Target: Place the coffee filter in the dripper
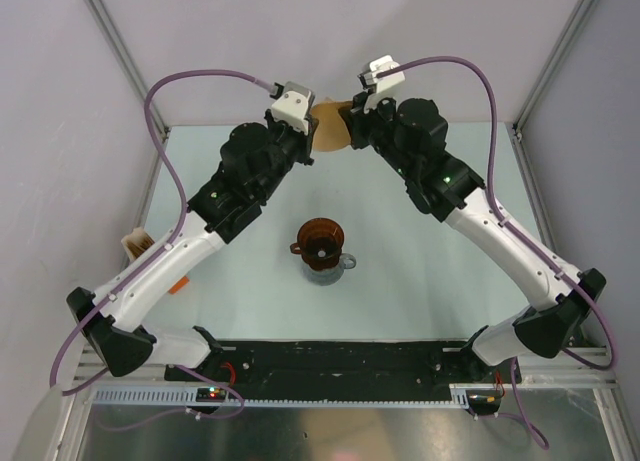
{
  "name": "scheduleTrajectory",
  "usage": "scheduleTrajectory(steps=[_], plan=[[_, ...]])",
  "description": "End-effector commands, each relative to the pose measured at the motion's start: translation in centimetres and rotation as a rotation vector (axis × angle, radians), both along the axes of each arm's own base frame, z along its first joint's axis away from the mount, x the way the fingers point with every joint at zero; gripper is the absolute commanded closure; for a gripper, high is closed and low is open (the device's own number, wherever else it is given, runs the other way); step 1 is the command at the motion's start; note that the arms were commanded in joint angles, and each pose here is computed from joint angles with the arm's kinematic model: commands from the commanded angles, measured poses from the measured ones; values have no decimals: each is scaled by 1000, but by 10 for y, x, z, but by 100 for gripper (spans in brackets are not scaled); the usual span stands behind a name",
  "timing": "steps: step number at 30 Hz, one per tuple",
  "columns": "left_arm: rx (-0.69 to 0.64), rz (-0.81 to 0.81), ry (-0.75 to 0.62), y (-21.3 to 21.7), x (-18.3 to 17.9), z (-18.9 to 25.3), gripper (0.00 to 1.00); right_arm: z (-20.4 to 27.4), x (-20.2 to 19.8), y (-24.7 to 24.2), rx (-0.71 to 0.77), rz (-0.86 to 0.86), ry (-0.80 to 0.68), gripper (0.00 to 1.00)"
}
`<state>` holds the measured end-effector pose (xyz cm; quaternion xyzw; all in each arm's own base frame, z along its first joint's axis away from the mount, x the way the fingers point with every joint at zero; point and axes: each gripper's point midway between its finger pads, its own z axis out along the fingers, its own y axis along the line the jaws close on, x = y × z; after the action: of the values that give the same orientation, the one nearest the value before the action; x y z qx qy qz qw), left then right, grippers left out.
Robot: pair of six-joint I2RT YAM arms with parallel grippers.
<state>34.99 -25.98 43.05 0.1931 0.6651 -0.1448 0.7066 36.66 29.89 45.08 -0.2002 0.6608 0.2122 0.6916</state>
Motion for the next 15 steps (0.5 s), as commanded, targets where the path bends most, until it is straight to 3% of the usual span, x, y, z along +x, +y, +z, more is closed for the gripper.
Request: scheduleTrajectory(steps=[1,3,4,5,10,12,15], plan=[[-62,-9,-46,5,-11,29,96,15,5,-2,21,-28,-40,100],[-50,-40,-53,1,-14,28,99,13,5,0,21,-17,-34,100],[-43,-67,-59,-2,-17,29,95,12,5,0,23,-8,-31,100],[-39,-102,-67,-5,-22,30,88,11,6,0,25,-2,-25,100],[5,-256,-95,-5,-56,34,19,15,0,-5,47,118,-46,100],[15,-350,-100,5,-77,33,6,18,-8,-10,50,221,-90,100],[8,-459,-63,30,-105,21,1,15,-31,-20,32,438,-173,100]])
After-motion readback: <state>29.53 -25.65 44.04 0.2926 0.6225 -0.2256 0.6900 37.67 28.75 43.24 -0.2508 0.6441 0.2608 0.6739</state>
